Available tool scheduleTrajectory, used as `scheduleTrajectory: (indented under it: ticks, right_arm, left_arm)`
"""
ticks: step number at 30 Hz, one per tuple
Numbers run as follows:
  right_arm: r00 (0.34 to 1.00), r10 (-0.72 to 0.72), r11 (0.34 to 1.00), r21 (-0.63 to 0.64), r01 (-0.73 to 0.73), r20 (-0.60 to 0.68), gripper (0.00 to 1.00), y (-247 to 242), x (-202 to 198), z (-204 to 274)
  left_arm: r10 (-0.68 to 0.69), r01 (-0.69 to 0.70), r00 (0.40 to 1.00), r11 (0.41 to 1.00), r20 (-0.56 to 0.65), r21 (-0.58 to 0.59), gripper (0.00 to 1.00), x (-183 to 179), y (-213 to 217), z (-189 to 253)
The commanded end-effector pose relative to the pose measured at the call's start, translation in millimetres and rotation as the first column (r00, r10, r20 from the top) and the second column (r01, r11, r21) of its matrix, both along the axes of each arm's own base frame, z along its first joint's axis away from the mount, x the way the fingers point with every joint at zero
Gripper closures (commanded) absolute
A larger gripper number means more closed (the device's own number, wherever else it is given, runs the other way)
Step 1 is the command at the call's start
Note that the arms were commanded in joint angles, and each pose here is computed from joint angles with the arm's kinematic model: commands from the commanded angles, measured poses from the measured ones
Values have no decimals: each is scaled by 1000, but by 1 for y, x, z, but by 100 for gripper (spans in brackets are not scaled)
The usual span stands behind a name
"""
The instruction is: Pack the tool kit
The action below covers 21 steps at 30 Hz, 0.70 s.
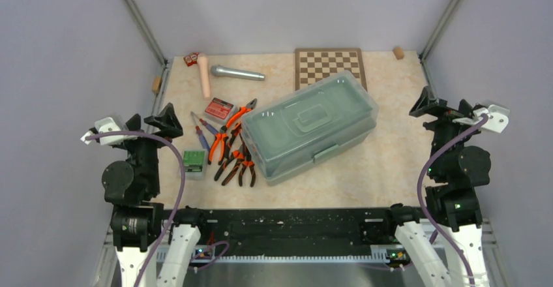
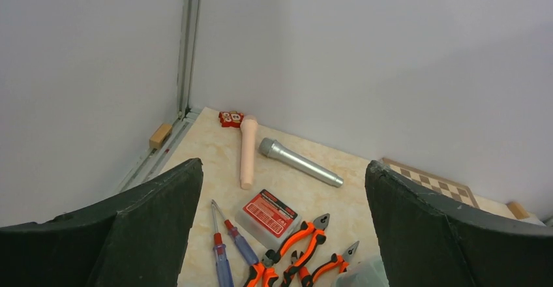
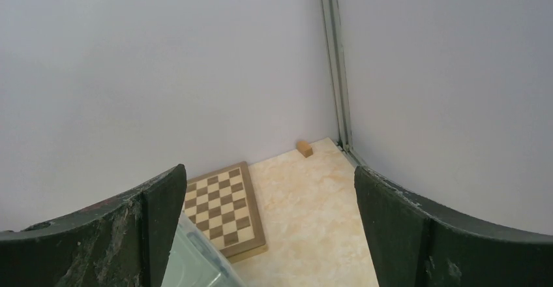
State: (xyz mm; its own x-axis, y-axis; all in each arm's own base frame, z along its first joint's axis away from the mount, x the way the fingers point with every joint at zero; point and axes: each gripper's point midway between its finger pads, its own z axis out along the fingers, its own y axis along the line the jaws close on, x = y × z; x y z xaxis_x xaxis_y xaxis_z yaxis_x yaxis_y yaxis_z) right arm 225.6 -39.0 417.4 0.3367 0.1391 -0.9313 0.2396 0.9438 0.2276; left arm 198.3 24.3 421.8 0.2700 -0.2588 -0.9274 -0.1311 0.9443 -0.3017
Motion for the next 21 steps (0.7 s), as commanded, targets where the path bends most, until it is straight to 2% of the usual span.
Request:
scheduleTrajectory:
  ticks: [1, 9, 13, 17, 21]
  right_arm:
    - [999, 31, 999, 15, -32, 21, 1, 6, 0, 3]
    - [981, 168, 984, 81, -161, -92, 1, 36, 42, -13]
    - [945, 255, 966, 101, -239, -206, 1, 57, 73, -33]
    - [871, 347, 937, 160, -310, -348, 1, 82, 111, -65]
    - [771, 425, 905, 235, -354, -474, 1, 106, 150, -100]
  left_arm:
    - [-54, 54, 999, 999, -4, -7, 1, 10, -10, -3]
    - [-213, 203, 973, 973, -93, -108, 1, 39, -40, -40]
    - [-303, 272, 941, 943, -154, -191, 1, 54, -57, -66]
    - [-413, 341, 883, 891, -223, -298, 1, 67, -79, -95]
    - [-547, 419, 800, 803, -246, -424, 1, 75, -108, -120]
